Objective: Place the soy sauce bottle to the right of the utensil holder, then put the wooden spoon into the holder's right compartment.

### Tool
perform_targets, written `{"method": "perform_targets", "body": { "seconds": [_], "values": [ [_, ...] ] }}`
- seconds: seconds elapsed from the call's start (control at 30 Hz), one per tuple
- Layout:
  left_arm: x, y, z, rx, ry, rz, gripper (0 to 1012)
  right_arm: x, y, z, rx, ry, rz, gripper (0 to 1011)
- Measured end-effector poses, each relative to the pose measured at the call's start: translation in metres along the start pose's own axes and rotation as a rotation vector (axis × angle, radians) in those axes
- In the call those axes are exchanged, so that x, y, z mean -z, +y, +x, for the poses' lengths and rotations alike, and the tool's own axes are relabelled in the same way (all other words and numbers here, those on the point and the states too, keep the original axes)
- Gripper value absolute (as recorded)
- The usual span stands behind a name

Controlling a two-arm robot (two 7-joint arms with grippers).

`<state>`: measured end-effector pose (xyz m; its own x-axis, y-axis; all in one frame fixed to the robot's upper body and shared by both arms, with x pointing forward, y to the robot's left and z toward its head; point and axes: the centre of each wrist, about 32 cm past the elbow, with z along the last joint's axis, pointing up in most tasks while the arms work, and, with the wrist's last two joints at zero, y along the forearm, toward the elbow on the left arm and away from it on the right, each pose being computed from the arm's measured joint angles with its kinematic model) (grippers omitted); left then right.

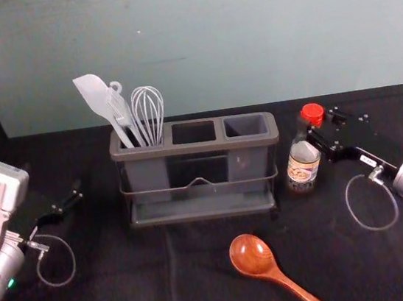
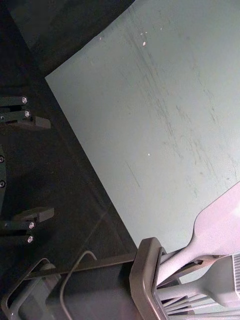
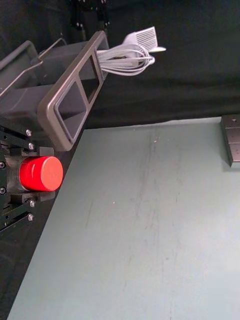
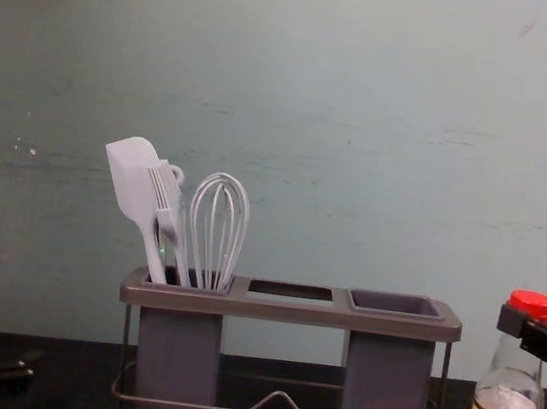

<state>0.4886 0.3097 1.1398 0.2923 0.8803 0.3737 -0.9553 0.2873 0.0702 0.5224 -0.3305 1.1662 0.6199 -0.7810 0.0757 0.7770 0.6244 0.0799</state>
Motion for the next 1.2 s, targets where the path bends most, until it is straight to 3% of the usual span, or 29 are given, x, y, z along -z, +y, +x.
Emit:
{"method": "perform_targets", "body": {
  "seconds": [0.97, 1.07, 1.13, 1.2],
  "values": [
    [0.0, 0.0, 0.0, 0.0, 0.0, 0.0, 1011, 0.006, 0.0085, 0.0044, 0.001, 0.015, -0.023, 382],
    [0.0, 0.0, 0.0, 0.0, 0.0, 0.0, 1011, 0.0065, 0.0082, 0.0041, 0.0, 0.017, -0.027, 398],
    [0.0, 0.0, 0.0, 0.0, 0.0, 0.0, 1011, 0.0065, 0.0081, 0.0041, 0.0, 0.017, -0.027, 500],
    [0.0, 0.0, 0.0, 0.0, 0.0, 0.0, 1011, 0.0064, 0.0081, 0.0041, 0.0, 0.017, -0.027, 536]
  ]
}}
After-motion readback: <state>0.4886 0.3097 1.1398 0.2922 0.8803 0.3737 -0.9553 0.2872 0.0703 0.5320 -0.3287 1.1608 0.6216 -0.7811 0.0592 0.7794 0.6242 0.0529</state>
